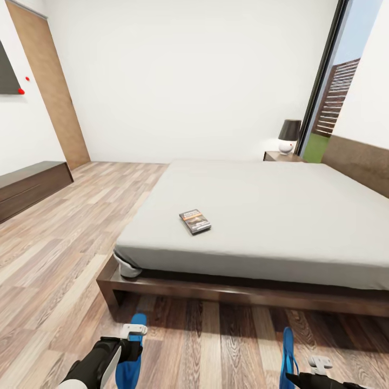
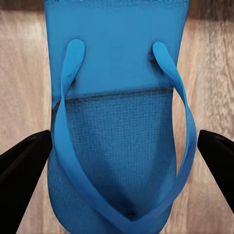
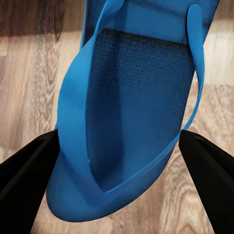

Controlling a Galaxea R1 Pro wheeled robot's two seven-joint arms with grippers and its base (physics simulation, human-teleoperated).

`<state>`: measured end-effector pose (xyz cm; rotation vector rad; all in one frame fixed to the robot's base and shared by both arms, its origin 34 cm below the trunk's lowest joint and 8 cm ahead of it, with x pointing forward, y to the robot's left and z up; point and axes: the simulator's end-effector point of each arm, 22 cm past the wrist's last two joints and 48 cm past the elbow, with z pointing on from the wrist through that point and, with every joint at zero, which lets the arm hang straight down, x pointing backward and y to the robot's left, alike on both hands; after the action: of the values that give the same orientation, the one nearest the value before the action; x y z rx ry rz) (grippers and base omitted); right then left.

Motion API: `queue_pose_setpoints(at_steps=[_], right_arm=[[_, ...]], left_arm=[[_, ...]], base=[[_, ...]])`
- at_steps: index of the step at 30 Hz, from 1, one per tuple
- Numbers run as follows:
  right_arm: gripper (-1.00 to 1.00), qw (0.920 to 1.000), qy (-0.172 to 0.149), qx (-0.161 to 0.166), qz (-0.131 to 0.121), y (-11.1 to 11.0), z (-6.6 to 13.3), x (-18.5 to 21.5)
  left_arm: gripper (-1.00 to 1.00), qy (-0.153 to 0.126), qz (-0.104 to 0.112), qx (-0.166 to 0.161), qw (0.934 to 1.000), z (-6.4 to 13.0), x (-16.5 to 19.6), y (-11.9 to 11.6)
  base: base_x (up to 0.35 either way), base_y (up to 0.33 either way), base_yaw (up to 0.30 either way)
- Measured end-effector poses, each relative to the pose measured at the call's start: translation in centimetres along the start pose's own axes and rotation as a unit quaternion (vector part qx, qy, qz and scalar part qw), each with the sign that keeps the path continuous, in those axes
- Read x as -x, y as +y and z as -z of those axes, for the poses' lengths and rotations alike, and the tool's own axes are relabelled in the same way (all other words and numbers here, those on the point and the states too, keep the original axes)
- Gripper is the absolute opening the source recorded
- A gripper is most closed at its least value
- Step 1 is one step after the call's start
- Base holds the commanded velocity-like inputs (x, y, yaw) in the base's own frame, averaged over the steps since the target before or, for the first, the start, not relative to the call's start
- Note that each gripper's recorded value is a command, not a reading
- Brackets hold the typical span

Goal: In the bedroom, move the book from the bed onto either nightstand, and place the two sandals side by side next to the bed.

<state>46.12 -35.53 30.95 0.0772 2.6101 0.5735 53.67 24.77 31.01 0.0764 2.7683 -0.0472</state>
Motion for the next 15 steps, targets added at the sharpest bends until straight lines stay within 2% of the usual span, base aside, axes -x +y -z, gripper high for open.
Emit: queue_pose_setpoints(at_steps=[15], right_arm=[[-1.00, 1.0000, -0.001, 0.000, 0.000, -1.3, -2.3, -2.1]], left_arm=[[-1.00, -0.001, 0.000, 0.000, 1.0000, -2.8, -1.9, 0.0]], base=[[0.000, 0.000, 0.000]])
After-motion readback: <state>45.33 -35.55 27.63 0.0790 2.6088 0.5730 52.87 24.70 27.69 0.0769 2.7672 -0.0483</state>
